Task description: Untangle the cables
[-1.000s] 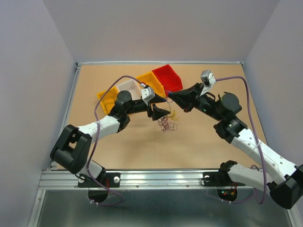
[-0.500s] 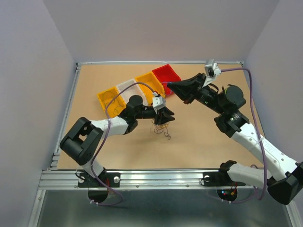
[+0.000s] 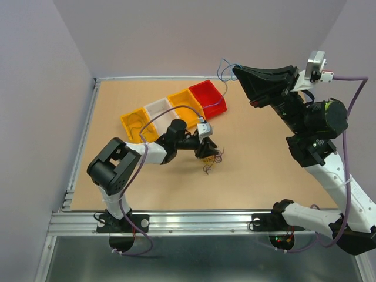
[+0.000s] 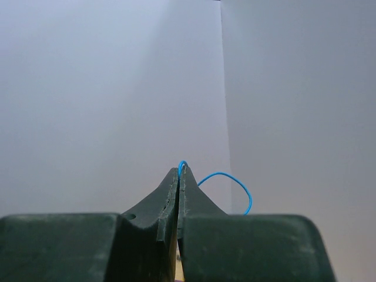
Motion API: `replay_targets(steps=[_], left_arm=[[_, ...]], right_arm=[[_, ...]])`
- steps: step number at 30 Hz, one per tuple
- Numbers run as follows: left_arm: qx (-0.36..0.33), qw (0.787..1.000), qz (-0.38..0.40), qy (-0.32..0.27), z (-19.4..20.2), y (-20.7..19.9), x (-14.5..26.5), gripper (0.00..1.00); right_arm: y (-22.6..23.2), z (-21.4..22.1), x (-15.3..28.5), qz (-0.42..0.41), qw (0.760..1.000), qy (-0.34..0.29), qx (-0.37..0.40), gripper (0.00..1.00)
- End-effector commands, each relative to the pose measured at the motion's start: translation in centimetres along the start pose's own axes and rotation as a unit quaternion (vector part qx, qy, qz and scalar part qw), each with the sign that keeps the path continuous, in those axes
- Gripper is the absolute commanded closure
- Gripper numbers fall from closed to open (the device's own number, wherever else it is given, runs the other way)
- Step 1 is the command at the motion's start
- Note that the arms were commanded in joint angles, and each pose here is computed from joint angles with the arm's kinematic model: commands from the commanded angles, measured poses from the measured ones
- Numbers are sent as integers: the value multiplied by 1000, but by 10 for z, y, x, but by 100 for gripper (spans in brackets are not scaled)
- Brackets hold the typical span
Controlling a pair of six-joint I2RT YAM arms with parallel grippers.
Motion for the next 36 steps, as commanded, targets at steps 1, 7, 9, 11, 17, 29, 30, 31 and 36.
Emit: replay_targets(steps=[1, 7, 9, 11, 17, 29, 30, 31, 36], left_arm=[[-69, 996, -33, -49, -55, 8, 10, 51], [-54, 989, -137, -28, -92, 47, 58, 38], [-24, 981, -183, -61, -100, 70, 93, 34], [8, 972, -225, -66, -98, 92, 116, 34], [95, 936, -327, -87, -82, 153, 194, 33], [89, 871, -478, -72, -108, 198, 291, 29], [86, 870, -480, -69, -111, 199, 295, 29], [85, 869, -484, -65, -116, 199, 301, 29], [70, 863, -499, -46, -120, 194, 318, 29]], right_arm=[[-11, 10, -1, 28, 1000, 10, 4, 99], [-24, 49, -5, 13, 998, 49, -29, 99], [-25, 64, -7, -8, 996, 71, -44, 99], [-26, 72, -10, -20, 995, 81, -56, 99], [-40, 114, -23, -40, 985, 135, -102, 99], [-73, 202, -45, -47, 959, 211, -180, 100], [-72, 206, -48, -49, 958, 214, -182, 99], [-72, 218, -51, -51, 955, 222, -188, 100], [-70, 250, -62, -47, 950, 241, -194, 99]])
Point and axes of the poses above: each gripper's point midway between its finger pads, its own x axis back along the fingers, its own y axis along the line the jaws close on, z = x × y, the point moved 6 cm from there along x, back along the fingers, and after that the axes turned 13 degrees about -x, right-handed, at the moved point
